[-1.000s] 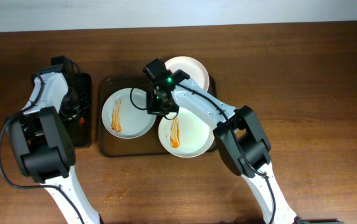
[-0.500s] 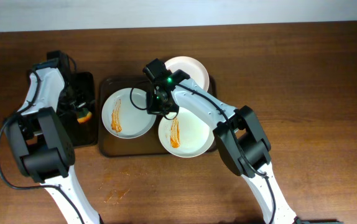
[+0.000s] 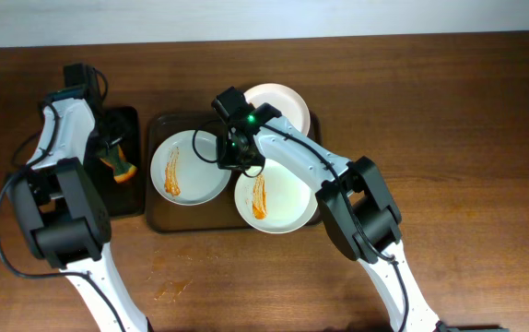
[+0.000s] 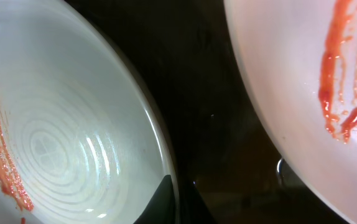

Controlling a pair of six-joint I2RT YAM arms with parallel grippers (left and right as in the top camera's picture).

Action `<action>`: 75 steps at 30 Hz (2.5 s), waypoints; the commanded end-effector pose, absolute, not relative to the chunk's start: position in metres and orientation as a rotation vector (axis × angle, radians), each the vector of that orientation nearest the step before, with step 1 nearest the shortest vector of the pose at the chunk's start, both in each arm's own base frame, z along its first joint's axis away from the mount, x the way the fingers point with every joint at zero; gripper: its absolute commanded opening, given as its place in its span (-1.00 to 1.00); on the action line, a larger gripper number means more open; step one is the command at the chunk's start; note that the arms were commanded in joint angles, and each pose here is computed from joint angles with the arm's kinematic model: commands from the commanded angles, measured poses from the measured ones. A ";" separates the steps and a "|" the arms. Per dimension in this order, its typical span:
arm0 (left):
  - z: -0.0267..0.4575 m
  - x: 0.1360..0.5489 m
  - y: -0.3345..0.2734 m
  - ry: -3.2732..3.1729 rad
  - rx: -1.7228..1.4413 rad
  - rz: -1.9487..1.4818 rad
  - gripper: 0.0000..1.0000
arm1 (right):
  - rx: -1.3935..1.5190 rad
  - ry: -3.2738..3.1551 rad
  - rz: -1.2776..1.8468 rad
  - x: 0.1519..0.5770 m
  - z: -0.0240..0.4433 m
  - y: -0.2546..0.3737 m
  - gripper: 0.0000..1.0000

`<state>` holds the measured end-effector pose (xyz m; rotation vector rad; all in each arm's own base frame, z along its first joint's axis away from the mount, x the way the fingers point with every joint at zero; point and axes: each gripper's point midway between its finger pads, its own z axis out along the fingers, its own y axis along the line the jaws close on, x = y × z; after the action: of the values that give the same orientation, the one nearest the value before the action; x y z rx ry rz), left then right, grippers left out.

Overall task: Clean dirty plates on tray and stack at the side
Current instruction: 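Grasp the green-yellow sponge with the left gripper and lift it, then move the sponge with the left gripper onto the left plate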

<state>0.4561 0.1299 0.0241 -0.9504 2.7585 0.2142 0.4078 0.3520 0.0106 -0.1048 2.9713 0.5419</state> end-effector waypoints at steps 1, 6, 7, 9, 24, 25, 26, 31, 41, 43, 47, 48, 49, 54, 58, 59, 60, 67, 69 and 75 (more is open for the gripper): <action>-0.008 0.451 0.131 2.820 -0.966 0.220 0.56 | -0.103 2.973 0.501 0.409 0.002 0.351 -0.90; -0.011 0.454 0.130 2.815 -0.965 0.205 -0.42 | -0.103 2.972 0.502 0.409 0.002 0.351 -0.90; -0.011 0.456 0.131 2.810 -0.964 0.204 -0.98 | -0.103 2.972 0.502 0.409 0.002 0.351 -0.90; -0.011 0.456 0.131 2.806 -0.964 0.204 -0.98 | -0.103 2.972 0.502 0.409 0.002 0.351 -0.89; 0.055 0.456 0.131 2.874 -0.893 0.211 0.98 | -0.104 2.966 0.508 0.410 0.002 0.352 -0.90; 0.054 0.448 0.126 2.912 -0.899 0.190 0.98 | -0.104 2.966 0.508 0.410 0.002 0.352 -0.90; 0.052 0.441 0.122 2.946 -0.906 0.177 0.98 | -0.105 2.967 0.511 0.410 0.002 0.353 -0.89; 0.033 0.425 0.110 3.020 -0.922 0.118 0.68 | -0.105 2.967 0.512 0.410 0.002 0.353 -0.90; -0.001 0.440 0.112 2.933 -0.899 0.095 -0.20 | -0.105 2.967 0.512 0.410 0.002 0.353 -0.89; -0.001 0.444 0.113 2.918 -0.896 0.093 -0.20 | -0.105 2.967 0.511 0.410 0.002 0.353 -0.89; -0.001 0.447 0.114 2.904 -0.892 0.092 -0.99 | -0.105 2.967 0.511 0.410 0.002 0.353 -0.90; -0.001 0.449 0.114 2.898 -0.889 0.091 -0.99 | -0.105 2.967 0.511 0.410 0.002 0.353 -0.91; 0.000 0.449 0.114 2.895 -0.888 0.089 -0.98 | -0.105 2.967 0.511 0.410 0.002 0.353 -0.91; 0.056 0.462 0.104 2.912 -0.616 0.040 -0.98 | -0.109 2.972 0.535 0.409 0.003 0.355 -0.92; 0.115 0.470 0.078 2.853 -0.349 -0.143 -0.99 | -0.124 2.980 0.615 0.411 0.008 0.352 -0.91; 0.123 0.470 0.071 2.842 -0.304 -0.175 -0.99 | -0.113 2.976 0.617 0.415 0.011 0.348 -0.91; 0.130 0.469 0.063 2.835 -0.268 -0.206 -0.98 | -0.115 2.971 0.617 0.417 0.013 0.345 -0.92; 0.085 0.447 -0.011 2.969 -0.107 -0.275 -0.99 | -0.113 2.974 0.636 0.420 0.020 0.338 -0.92; 0.065 0.445 -0.025 2.972 -0.085 -0.268 -0.99 | -0.113 2.974 0.636 0.420 0.020 0.338 -0.92; 0.018 0.447 -0.019 2.923 -0.149 -0.016 -0.98 | -0.113 2.975 0.636 0.420 0.019 0.338 -0.91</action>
<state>0.4549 -0.0364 0.0318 -0.0492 2.9128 -0.1948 0.4191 0.3341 0.0125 -0.0909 2.9877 0.6090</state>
